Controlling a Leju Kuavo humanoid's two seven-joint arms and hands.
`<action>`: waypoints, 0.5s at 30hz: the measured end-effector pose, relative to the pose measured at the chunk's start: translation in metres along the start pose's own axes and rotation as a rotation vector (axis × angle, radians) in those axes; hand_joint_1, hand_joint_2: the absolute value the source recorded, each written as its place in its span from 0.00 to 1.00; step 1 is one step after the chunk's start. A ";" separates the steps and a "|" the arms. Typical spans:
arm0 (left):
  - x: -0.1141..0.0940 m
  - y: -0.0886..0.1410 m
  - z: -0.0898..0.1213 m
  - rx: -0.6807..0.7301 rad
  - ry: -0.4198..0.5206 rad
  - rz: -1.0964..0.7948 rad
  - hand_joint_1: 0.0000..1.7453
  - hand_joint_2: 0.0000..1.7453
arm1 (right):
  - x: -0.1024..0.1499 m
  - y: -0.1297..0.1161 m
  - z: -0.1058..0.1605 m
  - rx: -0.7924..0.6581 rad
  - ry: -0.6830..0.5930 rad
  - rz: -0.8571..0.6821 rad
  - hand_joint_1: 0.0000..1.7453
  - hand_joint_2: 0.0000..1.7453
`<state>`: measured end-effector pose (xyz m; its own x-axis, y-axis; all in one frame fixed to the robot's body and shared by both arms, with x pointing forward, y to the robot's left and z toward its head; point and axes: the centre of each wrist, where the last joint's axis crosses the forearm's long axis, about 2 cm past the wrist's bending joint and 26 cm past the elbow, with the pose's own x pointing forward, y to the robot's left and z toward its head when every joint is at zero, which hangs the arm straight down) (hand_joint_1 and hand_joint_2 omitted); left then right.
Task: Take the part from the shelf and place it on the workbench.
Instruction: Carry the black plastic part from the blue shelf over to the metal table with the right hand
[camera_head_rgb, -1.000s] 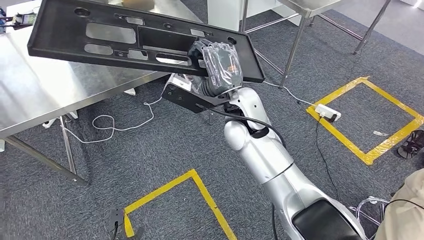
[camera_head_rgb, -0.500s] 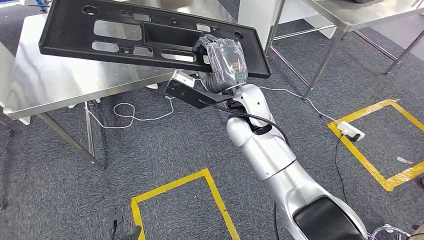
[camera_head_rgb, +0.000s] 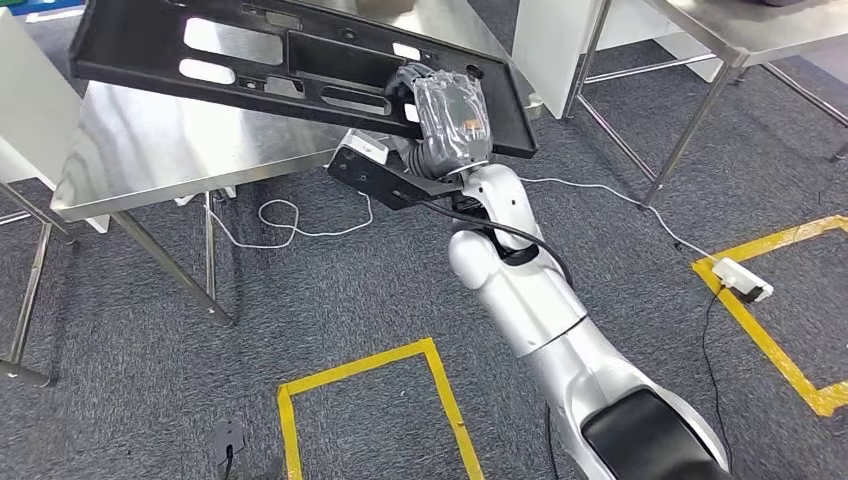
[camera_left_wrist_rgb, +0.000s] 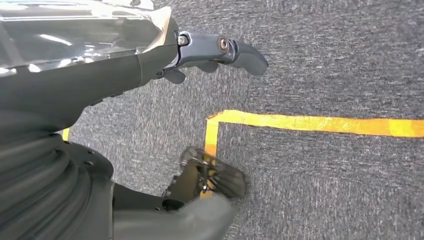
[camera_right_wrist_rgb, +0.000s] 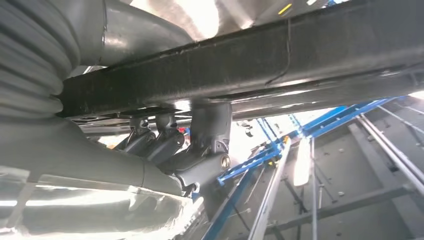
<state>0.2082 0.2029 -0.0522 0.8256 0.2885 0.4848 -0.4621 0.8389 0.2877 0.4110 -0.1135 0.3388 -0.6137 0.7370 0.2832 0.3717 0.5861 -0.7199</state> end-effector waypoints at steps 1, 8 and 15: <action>0.000 0.000 0.000 0.000 0.001 0.000 0.00 1.00 | 0.000 0.000 0.000 0.000 0.001 -0.001 0.99 1.00; 0.002 0.002 -0.002 0.003 0.009 0.021 0.00 1.00 | 0.007 -0.001 -0.004 -0.008 -0.014 -0.032 0.99 1.00; 0.002 0.005 -0.004 0.007 0.017 0.043 0.00 1.00 | 0.014 -0.002 -0.008 -0.015 -0.027 -0.054 0.99 1.00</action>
<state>0.2086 0.2099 -0.0534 0.8106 0.3317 0.4827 -0.4992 0.8223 0.2732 0.4074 -0.1012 0.3494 -0.6515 0.6948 0.3045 0.3477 0.6303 -0.6942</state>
